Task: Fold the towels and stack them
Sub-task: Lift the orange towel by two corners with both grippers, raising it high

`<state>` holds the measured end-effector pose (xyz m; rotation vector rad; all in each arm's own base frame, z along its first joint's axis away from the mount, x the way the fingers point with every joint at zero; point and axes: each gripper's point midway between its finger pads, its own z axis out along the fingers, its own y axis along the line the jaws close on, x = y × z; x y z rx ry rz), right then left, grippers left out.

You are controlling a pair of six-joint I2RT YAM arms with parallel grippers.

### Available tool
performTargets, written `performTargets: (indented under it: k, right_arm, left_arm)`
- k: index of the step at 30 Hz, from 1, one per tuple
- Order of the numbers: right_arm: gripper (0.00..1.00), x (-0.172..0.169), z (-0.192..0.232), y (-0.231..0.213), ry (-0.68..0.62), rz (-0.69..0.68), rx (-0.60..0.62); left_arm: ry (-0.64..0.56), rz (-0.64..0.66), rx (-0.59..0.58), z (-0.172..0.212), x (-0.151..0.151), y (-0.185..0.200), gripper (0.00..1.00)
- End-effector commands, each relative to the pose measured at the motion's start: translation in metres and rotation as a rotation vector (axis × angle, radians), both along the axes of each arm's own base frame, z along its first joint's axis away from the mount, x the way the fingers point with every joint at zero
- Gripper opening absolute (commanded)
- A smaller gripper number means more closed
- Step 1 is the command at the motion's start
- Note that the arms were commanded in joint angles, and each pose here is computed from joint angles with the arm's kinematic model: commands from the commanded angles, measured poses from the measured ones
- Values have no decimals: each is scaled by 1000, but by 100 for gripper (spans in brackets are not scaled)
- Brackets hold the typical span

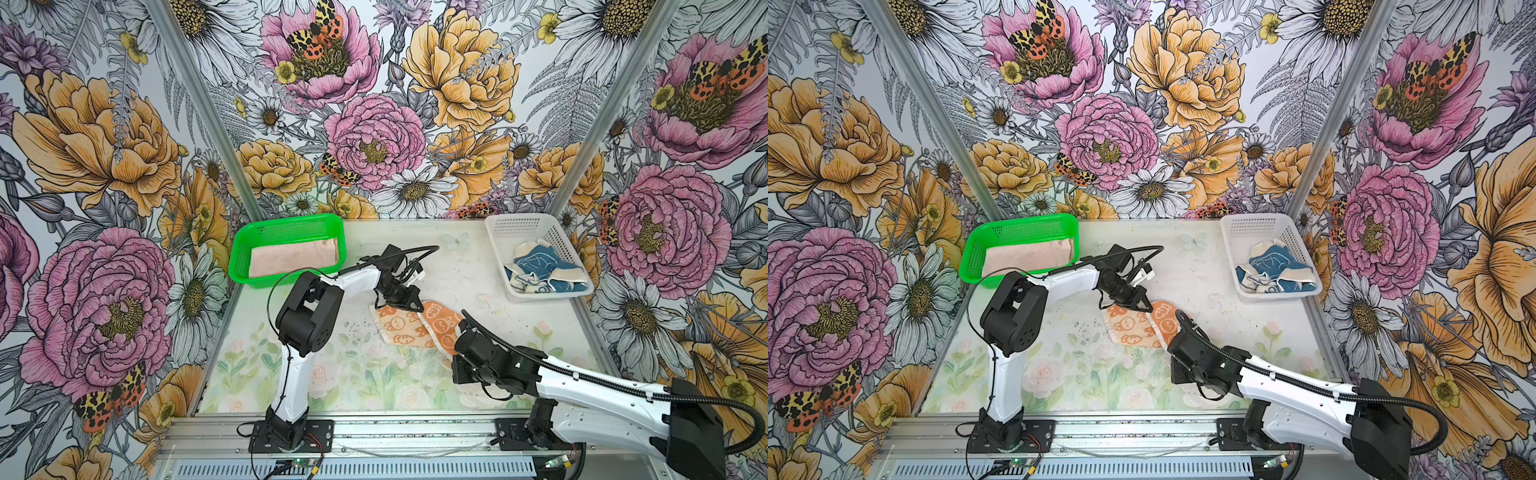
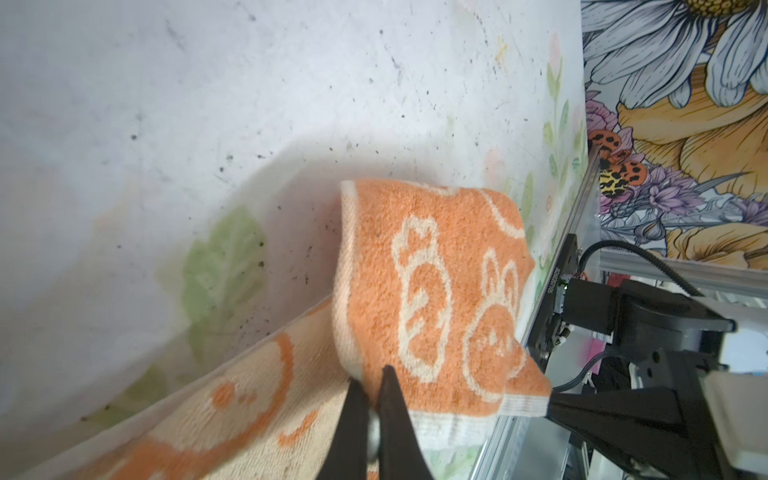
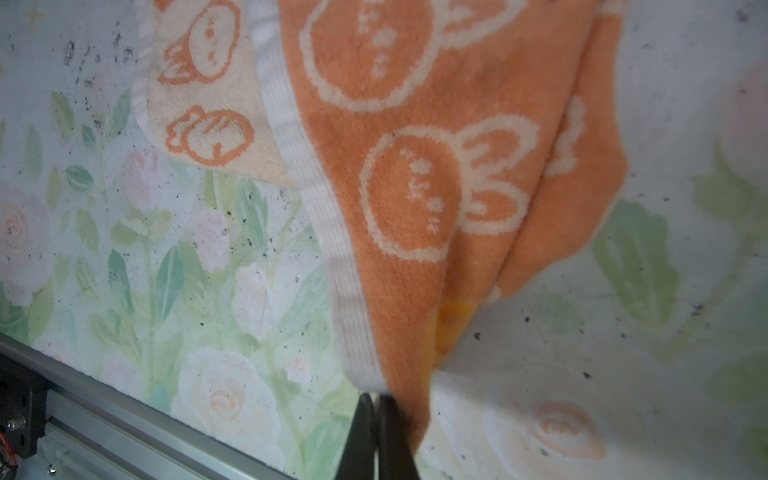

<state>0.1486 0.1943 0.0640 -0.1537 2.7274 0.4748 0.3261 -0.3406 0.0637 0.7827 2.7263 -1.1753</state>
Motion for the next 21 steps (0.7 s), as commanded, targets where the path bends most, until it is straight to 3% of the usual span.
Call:
performTargets:
  k: [1,7,14,21]
  right_arm:
    - [0,9,14,2,-54,16,-4]
    - [0,32,68,5,-179,60,50]
    - [0,60,163,-1,-376,140,75]
    - [0,67,261,-4,-640,222,92]
  left_arm:
    - [-67,-3,-81,39,10,-5,0]
    - [-163,75,-119,97,18,13,0]
    - [-369,275,-183,206,22,39,0]
    - [-627,455,-268,327,-13,86,0]
